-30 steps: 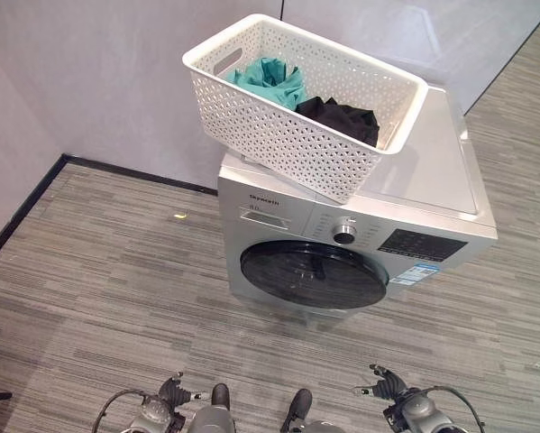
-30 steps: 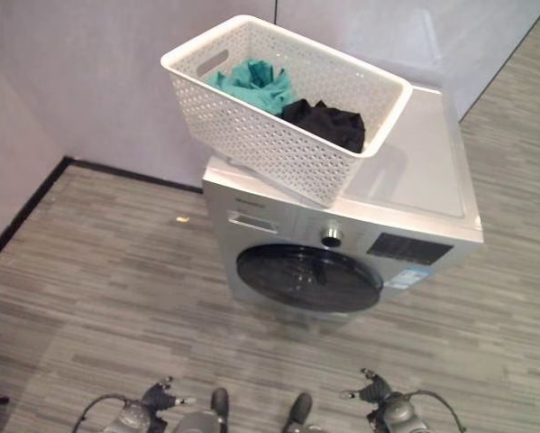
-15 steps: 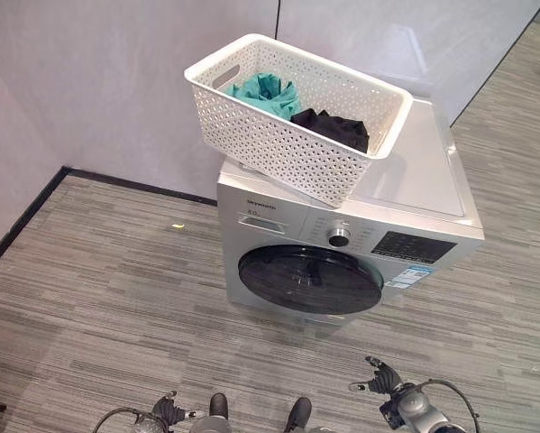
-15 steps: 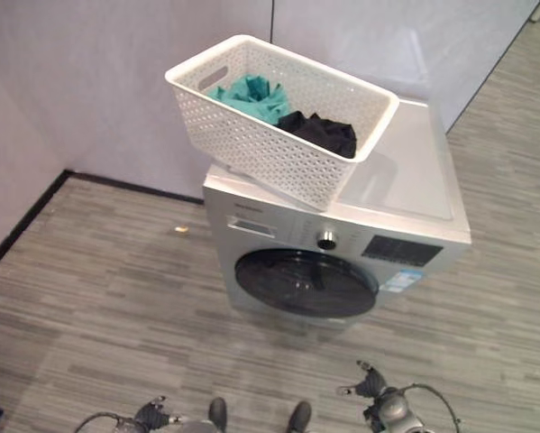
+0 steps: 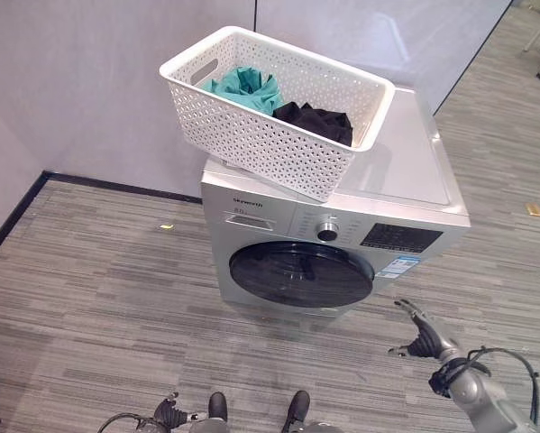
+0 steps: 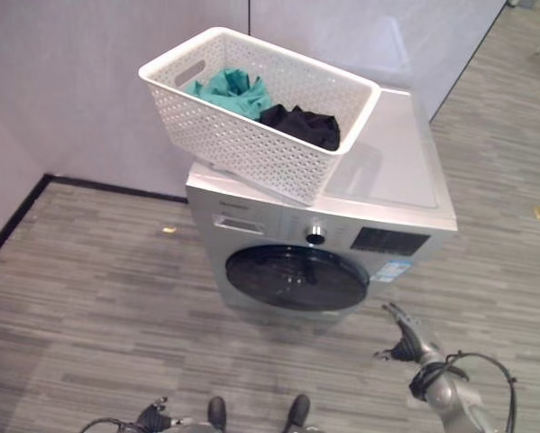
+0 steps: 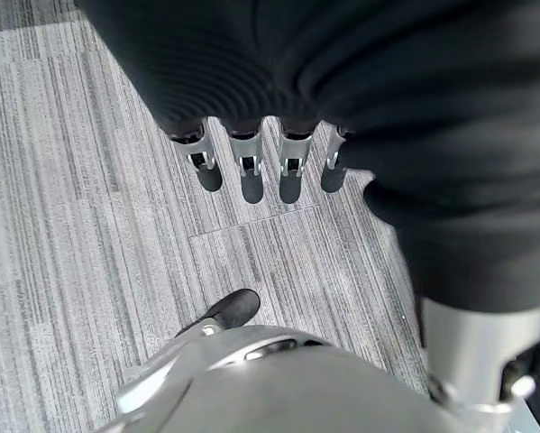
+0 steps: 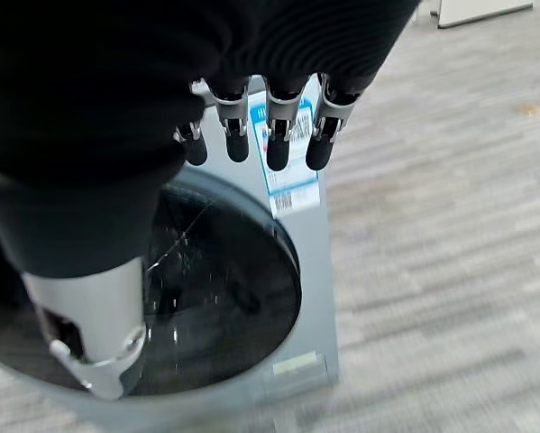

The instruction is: Grab the laundry basket,head to the washer,open it,put in the laundry and shut it.

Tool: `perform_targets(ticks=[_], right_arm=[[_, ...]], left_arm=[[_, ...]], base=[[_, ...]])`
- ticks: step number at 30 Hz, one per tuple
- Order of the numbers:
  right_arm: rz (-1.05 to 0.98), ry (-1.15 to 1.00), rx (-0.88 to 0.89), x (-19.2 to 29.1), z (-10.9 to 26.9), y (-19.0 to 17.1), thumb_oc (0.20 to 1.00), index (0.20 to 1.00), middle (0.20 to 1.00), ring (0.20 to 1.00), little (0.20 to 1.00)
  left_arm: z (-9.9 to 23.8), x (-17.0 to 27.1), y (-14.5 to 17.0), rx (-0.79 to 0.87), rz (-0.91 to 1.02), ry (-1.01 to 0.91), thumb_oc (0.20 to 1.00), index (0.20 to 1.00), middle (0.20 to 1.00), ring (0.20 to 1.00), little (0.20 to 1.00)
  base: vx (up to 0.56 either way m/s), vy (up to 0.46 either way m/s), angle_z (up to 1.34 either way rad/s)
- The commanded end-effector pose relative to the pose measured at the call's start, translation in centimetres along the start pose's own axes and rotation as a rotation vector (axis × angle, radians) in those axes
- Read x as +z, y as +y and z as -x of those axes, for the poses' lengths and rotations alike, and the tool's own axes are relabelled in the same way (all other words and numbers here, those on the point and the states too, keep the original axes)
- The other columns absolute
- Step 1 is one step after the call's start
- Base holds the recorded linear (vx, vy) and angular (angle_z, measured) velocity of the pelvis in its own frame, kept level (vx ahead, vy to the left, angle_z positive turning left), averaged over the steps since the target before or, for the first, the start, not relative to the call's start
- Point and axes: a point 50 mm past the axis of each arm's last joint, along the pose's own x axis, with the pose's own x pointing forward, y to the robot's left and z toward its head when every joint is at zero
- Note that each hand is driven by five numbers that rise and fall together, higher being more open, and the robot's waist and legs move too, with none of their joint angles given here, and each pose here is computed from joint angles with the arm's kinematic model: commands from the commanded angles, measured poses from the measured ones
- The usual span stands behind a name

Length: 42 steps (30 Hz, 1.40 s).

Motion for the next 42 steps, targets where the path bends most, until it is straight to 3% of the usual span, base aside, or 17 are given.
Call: perform_targets(ticks=[1, 20, 42], right_arm=[[0.122, -0.039, -0.216, 0.2, -1.0, -5.8, 1.000, 1.000, 1.000, 1.000, 1.000], [0.245, -0.062, -0.281, 1.1, -0.7, -7.0, 1.000, 1.000, 1.000, 1.000, 1.000], [0.132, -0.195, -0.269, 4.6, -1.6, -5.4, 1.000, 1.000, 1.000, 1.000, 1.000]], left_arm=[[-0.5, 2.2, -1.1, -0.025, -0.046, -0.036, 1.000, 1.000, 1.000, 1.000, 1.000], [-0.5, 3.0, -1.9, -0.034, -0.111, -0.058, 1.000, 1.000, 1.000, 1.000, 1.000], [-0.3, 2.8, -2.5, -0.021, -0.100, -0.063, 1.000, 1.000, 1.000, 1.000, 1.000]], base=[[0.00, 0.000, 0.00], [0.00, 0.002, -0.02], [0.01, 0.004, -0.02]])
